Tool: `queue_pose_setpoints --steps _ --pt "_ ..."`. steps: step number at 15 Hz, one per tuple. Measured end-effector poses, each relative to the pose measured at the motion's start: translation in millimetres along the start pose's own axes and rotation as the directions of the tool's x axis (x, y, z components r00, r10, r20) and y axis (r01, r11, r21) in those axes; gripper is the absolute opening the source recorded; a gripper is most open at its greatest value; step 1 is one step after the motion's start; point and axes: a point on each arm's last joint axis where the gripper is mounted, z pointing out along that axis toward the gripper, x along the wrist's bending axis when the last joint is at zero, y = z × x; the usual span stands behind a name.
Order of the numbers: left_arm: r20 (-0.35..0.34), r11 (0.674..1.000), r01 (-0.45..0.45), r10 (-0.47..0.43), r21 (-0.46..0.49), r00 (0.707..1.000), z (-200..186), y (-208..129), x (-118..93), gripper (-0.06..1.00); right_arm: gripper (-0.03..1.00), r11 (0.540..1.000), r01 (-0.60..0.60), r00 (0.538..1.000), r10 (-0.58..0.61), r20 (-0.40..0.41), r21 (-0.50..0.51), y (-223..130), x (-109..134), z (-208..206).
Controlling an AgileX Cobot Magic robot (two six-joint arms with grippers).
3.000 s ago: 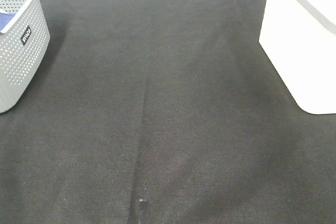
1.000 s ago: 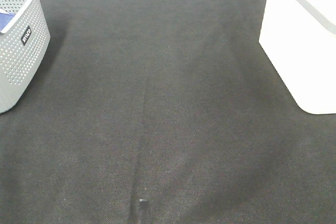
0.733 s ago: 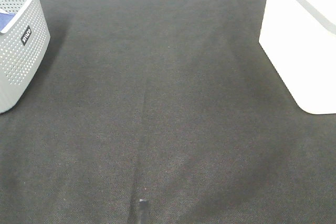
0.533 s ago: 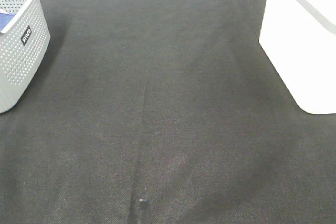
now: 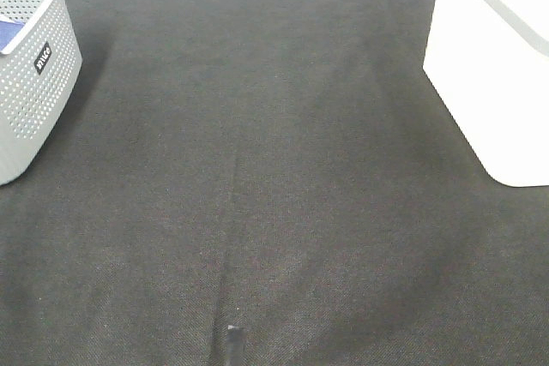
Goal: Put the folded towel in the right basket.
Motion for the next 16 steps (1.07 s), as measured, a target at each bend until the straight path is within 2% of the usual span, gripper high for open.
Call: queue_pose_setpoints --steps 2,4,6,16 --pt "0.0 1.0 0.0 0.0 0.0 1.0 0.0 0.0 0.0 0.99 0.86 1.0 0.0 1.0 0.0 0.0 0.002 -0.4 0.0 0.5" --pt "0.0 1.0 0.0 0.0 0.0 1.0 0.0 0.0 0.0 0.99 0.94 1.0 0.0 1.0 0.0 0.0 0.002 -0.4 0.0 0.5" --pt "0.0 1.0 0.0 0.0 0.0 1.0 0.0 0.0 0.0 0.99 0.98 1.0 0.0 1.0 0.0 0.0 0.001 -0.3 0.0 0.5" --pt "0.0 1.0 0.0 0.0 0.0 1.0 0.0 0.0 0.0 0.99 0.98 1.0 0.0 1.0 0.0 0.0 0.001 -0.3 0.0 0.5"
